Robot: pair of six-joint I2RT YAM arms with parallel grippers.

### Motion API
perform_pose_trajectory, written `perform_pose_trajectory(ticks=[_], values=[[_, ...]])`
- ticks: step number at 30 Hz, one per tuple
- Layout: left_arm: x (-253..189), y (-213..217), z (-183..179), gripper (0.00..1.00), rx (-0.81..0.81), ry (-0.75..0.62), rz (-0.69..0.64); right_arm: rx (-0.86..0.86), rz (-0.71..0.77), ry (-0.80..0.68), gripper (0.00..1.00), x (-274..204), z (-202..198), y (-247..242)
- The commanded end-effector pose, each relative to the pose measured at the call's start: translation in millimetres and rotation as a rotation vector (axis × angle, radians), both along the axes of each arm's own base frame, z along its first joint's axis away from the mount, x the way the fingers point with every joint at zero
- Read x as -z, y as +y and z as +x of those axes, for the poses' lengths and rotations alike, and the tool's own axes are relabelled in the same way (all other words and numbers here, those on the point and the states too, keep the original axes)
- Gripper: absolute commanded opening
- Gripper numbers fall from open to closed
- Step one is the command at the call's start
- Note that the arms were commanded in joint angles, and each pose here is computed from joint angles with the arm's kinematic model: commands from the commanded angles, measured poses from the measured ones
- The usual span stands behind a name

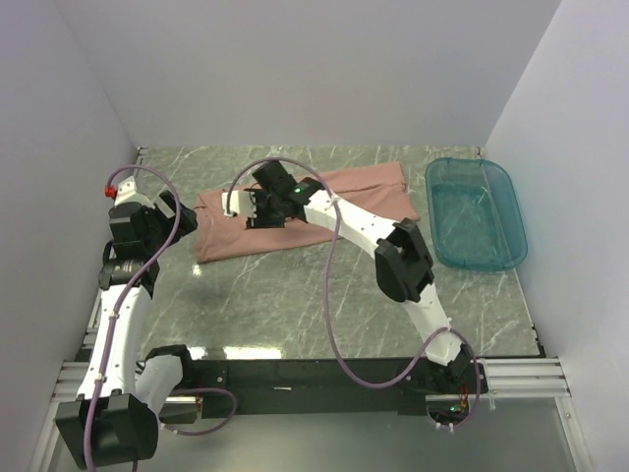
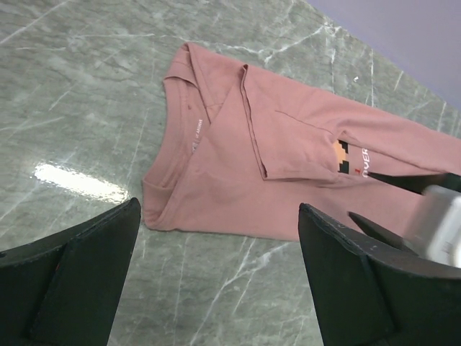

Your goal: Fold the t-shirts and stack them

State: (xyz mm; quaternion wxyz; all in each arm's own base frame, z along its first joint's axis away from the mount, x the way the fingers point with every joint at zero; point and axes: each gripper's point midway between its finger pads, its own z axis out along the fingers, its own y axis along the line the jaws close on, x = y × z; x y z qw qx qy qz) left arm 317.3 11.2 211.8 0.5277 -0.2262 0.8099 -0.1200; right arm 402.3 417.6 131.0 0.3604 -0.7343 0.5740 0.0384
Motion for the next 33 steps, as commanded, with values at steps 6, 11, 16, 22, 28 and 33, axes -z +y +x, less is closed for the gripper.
perform_pose_trajectory(ticks=[6, 11, 16, 22, 28, 33], values=[[-15.4, 25.5, -2.0, 0.95, -0.143, -0.033, 0.052, 0.06, 0.024, -0.094, 0.58, 11.9, 19.4, 42.5], [-17.4, 33.9, -5.8, 0.95, -0.204, -0.033, 0.052, 0.052, 0.005, -0.123, 0.58, 25.6, 21.8, 52.9], [-20.3, 36.6, -7.4, 0.94, -0.221, -0.044, 0.055, 0.058, -0.006, -0.155, 0.58, 40.4, 28.6, 61.0], [-20.6, 36.3, -7.1, 0.94, -0.22, -0.045, 0.054, 0.068, -0.014, -0.189, 0.57, 53.0, 36.1, 67.1], [-18.5, 36.1, -6.3, 0.94, -0.217, -0.039, 0.052, 0.088, 0.016, -0.214, 0.55, 53.7, 44.1, 75.2], [-18.8, 35.2, -6.1, 0.93, -0.212, -0.042, 0.052, 0.121, 0.044, -0.235, 0.52, 54.6, 52.4, 79.0]])
